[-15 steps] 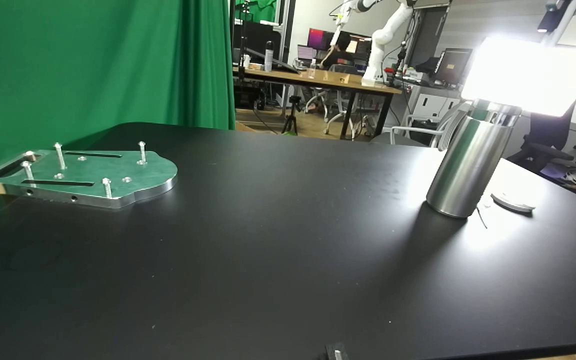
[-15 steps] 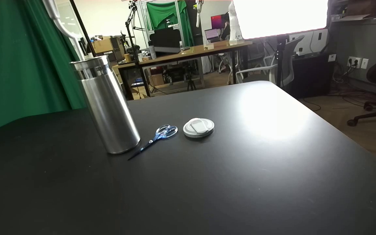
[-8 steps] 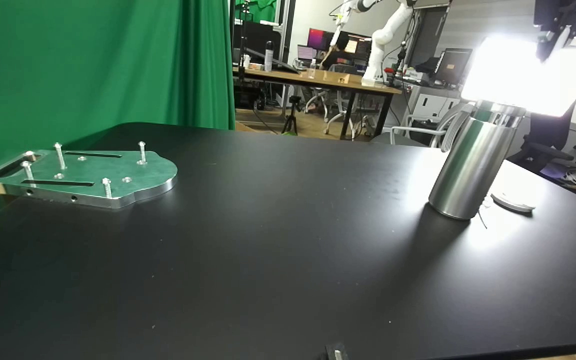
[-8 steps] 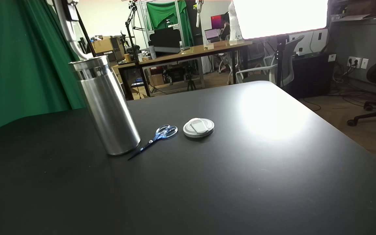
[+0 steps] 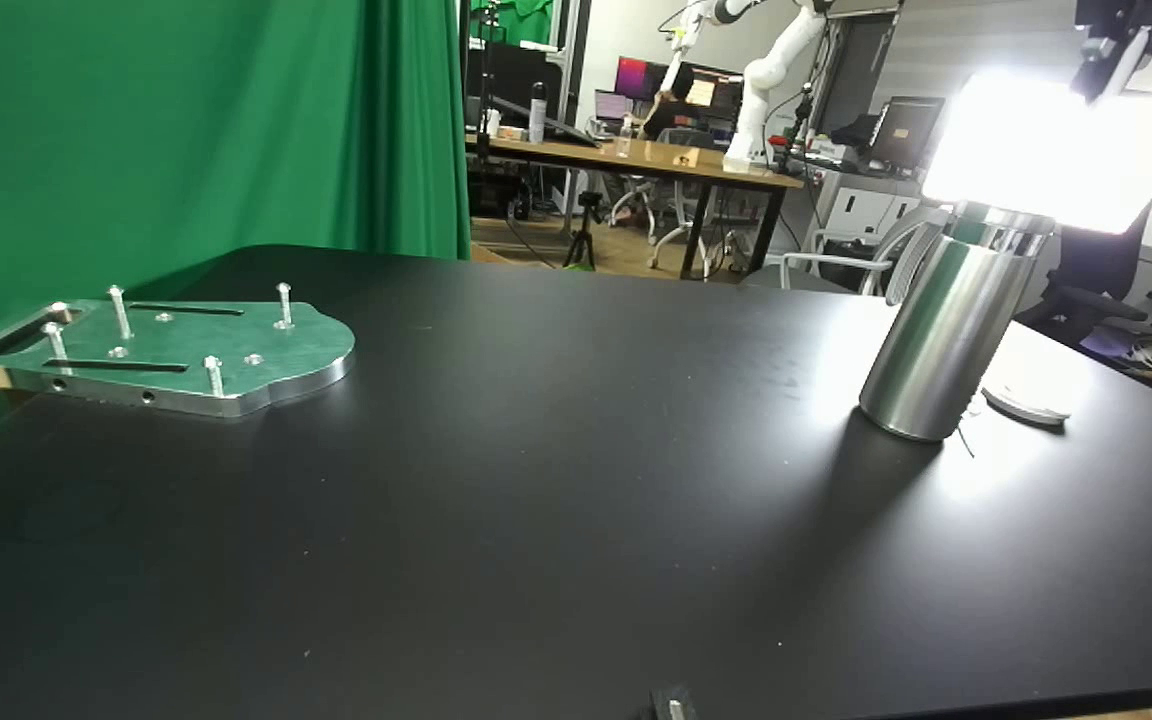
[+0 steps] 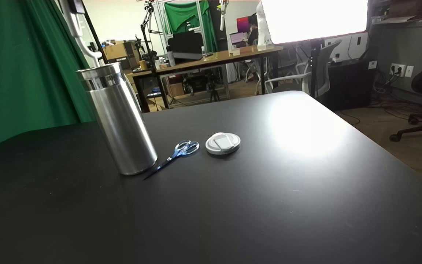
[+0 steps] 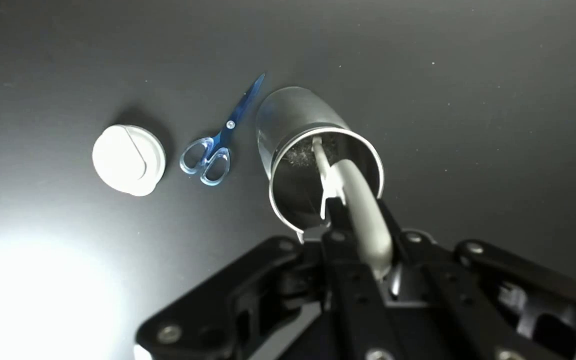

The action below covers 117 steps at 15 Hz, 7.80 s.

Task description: Move the brush inside the flask up and down

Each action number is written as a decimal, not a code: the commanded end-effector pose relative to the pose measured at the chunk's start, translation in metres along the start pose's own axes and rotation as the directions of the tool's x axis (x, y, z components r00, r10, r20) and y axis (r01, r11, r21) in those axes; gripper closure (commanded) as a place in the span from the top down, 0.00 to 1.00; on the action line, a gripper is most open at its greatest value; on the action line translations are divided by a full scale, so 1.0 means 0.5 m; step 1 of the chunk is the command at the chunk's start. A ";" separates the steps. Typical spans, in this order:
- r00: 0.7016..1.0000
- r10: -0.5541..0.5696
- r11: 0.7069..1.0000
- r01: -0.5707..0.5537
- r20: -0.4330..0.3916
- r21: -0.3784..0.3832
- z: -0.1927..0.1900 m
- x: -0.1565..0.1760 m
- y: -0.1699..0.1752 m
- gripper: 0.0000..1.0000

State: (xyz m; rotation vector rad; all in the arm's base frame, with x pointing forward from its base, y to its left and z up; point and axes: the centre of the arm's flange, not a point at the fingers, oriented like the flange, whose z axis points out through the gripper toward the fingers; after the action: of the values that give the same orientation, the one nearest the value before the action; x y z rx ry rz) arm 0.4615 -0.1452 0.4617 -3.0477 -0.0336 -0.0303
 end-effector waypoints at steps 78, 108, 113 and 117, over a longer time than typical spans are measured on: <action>0.999 0.037 0.999 -0.037 0.017 -0.006 -0.008 -0.007 -0.015 0.04; 0.994 0.027 0.999 -0.024 0.109 -0.030 0.084 0.013 -0.020 0.04; 1.000 0.000 0.999 0.001 0.020 -0.042 -0.018 -0.010 -0.049 0.04; 0.997 -0.024 0.998 0.021 -0.067 -0.051 -0.107 -0.039 -0.072 0.04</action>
State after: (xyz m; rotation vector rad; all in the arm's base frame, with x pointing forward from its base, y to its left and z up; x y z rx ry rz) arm 0.4554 -0.1234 0.4808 -3.0839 -0.0766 -0.0603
